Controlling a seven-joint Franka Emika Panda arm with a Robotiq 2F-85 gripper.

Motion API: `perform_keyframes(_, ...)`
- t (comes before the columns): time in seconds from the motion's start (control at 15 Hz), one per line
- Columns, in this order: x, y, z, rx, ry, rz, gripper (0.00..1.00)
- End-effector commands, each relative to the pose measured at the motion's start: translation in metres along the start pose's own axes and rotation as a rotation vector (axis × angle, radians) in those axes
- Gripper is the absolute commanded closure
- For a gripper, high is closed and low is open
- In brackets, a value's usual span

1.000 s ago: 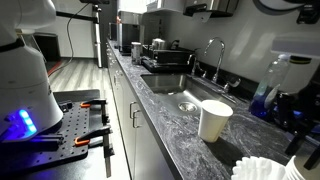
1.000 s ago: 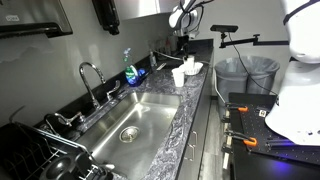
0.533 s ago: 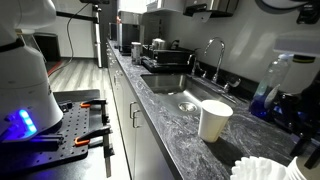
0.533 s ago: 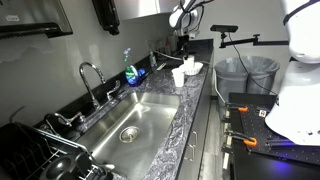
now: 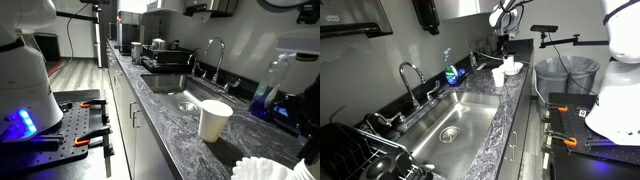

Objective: Remove one white cup from the stack on the right and place it inside the white cup on the left

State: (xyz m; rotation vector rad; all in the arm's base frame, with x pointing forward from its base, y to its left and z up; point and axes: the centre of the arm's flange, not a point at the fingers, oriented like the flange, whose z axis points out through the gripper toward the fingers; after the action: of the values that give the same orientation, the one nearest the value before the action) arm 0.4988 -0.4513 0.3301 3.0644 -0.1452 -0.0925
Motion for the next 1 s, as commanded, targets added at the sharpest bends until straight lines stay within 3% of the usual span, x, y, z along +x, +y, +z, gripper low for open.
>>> perform_keyframes(0.0, 0.0, -0.001, -0.012, -0.01, 0.004, -0.018, 0.99)
perform_keyframes(0.6, -0.011, -0.03, -0.022, -0.077, 0.018, -0.008, 0.99)
perform_keyframes(0.93, -0.013, -0.047, -0.001, -0.117, -0.043, 0.002, 0.99)
